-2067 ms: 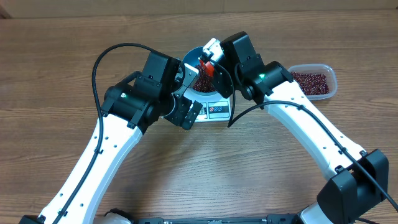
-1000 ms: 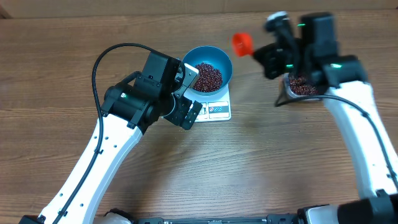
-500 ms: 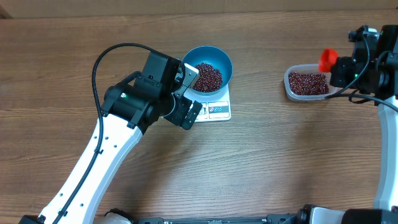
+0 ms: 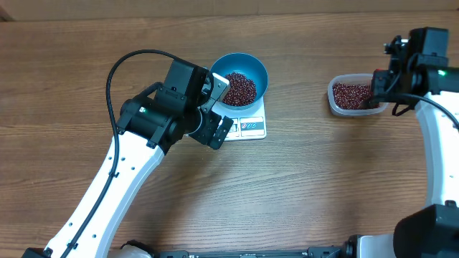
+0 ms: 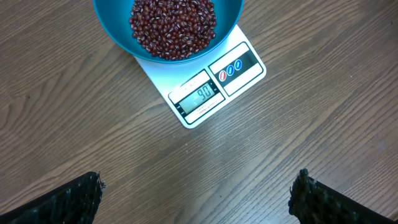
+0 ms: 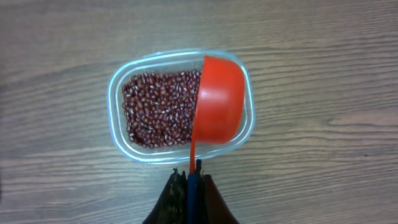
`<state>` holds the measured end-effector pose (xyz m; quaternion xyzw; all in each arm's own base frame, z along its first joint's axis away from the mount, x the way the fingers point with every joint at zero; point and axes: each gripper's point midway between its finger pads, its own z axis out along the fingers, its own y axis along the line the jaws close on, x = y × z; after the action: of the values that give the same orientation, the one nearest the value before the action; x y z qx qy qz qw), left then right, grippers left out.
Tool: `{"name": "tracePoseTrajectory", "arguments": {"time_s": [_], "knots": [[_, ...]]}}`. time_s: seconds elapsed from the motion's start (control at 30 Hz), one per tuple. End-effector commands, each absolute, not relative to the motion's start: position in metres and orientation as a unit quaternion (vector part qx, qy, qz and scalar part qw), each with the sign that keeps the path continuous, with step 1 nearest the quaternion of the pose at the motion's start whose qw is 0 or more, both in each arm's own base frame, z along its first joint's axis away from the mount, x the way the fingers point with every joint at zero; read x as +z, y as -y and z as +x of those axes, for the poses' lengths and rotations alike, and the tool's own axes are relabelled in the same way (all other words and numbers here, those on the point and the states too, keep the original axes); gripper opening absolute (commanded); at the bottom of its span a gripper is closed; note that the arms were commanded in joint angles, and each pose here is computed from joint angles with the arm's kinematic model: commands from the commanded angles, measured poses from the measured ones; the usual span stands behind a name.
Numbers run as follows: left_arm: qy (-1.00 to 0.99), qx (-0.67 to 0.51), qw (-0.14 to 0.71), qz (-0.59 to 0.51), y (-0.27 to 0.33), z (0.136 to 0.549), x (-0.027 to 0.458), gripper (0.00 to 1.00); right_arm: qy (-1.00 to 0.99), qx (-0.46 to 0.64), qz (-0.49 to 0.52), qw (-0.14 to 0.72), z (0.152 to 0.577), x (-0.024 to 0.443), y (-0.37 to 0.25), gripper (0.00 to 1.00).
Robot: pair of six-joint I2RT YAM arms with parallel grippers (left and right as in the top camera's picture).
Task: Scoop item into bowl and weigh 150g on scale
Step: 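Return the empty scoop right into the bean tub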
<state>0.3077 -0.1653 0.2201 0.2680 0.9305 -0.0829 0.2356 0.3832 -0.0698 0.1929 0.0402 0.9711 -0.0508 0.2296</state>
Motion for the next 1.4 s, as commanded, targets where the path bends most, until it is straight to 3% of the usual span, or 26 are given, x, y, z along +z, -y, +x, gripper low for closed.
{"name": "tracePoseTrajectory", "arguments": {"time_s": [0.0, 0.8, 1.37], "knots": [[-0.928, -0.086, 0.230, 0.280, 0.167, 0.307, 0.216, 0.99, -0.975, -0.074, 0.035, 0.204, 0.383, 0.179, 0.073, 0.03], [-0.928, -0.086, 0.230, 0.280, 0.167, 0.307, 0.216, 1.00, -0.990, -0.089, -0.018, 0.104, 0.398, 0.095, 0.064, 0.04], [-0.928, -0.086, 0.230, 0.279, 0.167, 0.307, 0.216, 1.00, -0.984, 0.099, -0.078, 0.123, 0.403, 0.093, -0.005, 0.04]]}}
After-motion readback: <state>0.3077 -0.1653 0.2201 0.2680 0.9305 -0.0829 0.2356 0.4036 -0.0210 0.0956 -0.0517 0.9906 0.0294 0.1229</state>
